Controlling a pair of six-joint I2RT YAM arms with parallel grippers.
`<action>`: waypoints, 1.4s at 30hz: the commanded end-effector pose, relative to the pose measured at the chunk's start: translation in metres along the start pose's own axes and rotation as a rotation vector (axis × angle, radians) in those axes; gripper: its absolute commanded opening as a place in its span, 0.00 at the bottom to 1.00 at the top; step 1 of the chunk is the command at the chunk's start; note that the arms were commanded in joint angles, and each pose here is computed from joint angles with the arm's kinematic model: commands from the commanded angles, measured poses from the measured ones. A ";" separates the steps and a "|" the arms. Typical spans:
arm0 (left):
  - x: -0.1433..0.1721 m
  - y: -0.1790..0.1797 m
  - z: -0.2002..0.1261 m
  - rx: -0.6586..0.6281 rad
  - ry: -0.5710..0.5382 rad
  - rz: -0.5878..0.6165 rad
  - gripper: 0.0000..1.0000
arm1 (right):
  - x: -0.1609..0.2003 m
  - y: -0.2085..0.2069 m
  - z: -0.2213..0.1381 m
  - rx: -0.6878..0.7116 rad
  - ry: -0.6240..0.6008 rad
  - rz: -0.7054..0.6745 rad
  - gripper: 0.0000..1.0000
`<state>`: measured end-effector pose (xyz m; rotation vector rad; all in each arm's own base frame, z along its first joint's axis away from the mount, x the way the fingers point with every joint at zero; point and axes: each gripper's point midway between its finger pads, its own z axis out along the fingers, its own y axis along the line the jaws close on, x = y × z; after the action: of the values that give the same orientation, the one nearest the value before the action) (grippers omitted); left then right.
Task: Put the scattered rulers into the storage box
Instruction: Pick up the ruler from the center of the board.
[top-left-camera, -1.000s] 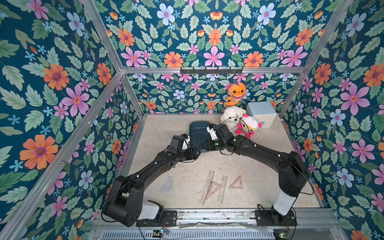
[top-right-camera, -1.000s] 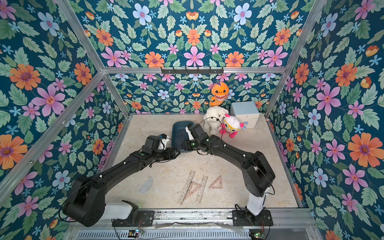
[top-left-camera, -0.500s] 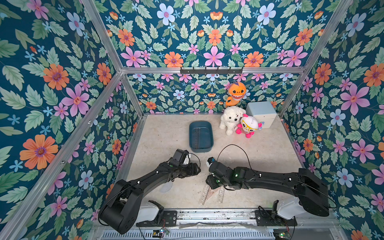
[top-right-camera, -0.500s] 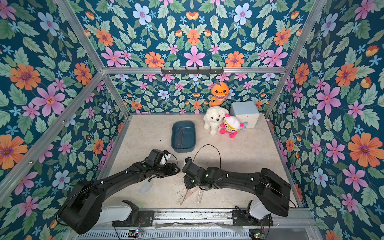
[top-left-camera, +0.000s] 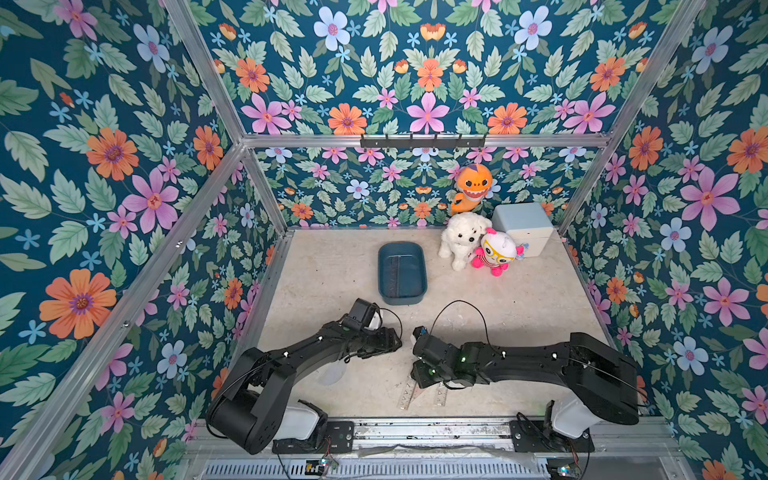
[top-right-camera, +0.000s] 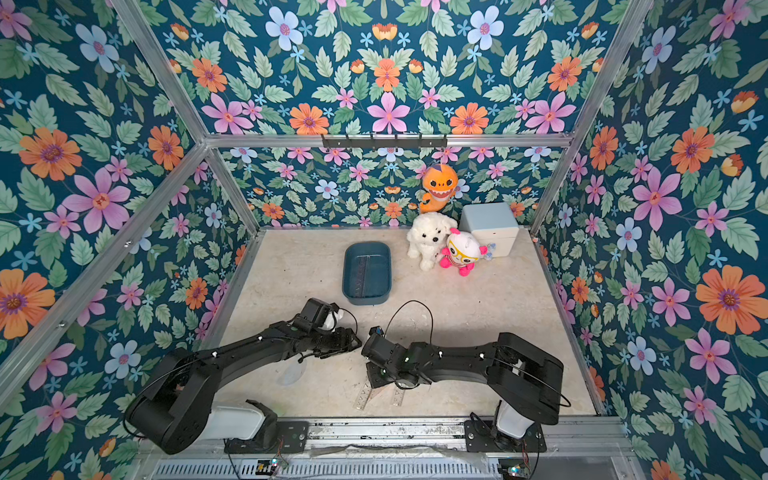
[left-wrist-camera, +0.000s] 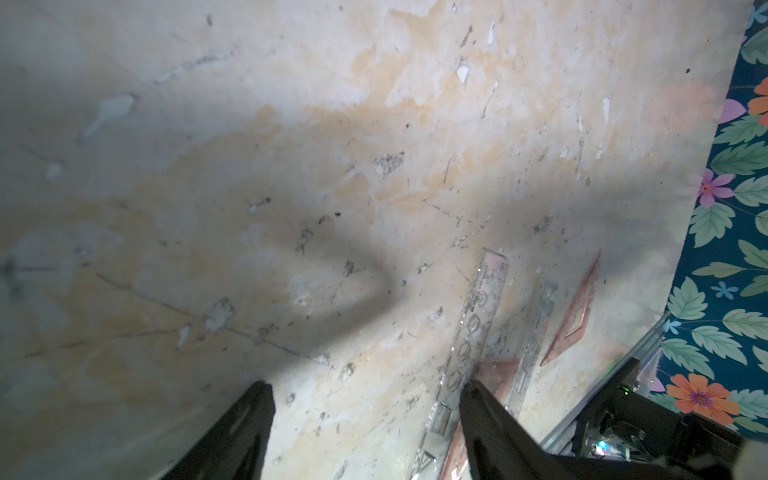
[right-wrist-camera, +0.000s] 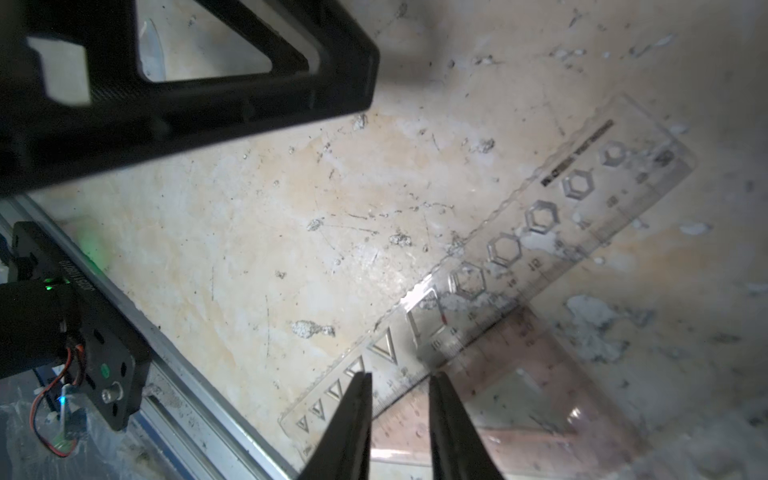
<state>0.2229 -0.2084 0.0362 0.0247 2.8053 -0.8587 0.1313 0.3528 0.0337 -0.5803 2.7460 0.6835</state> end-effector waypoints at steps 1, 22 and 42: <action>0.001 0.000 0.002 0.002 0.011 0.011 0.76 | 0.000 0.003 0.004 -0.015 0.007 0.007 0.27; -0.004 0.006 -0.006 -0.021 -0.029 -0.002 0.76 | 0.000 -0.005 0.022 0.047 0.037 -0.013 0.26; 0.030 -0.007 -0.020 0.060 0.073 -0.042 0.51 | -0.039 0.008 0.002 0.023 -0.112 -0.032 0.27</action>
<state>0.2040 -0.2032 0.0490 -0.0040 2.8056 -0.9372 0.1578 0.3790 0.0536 -0.6178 2.6221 0.6932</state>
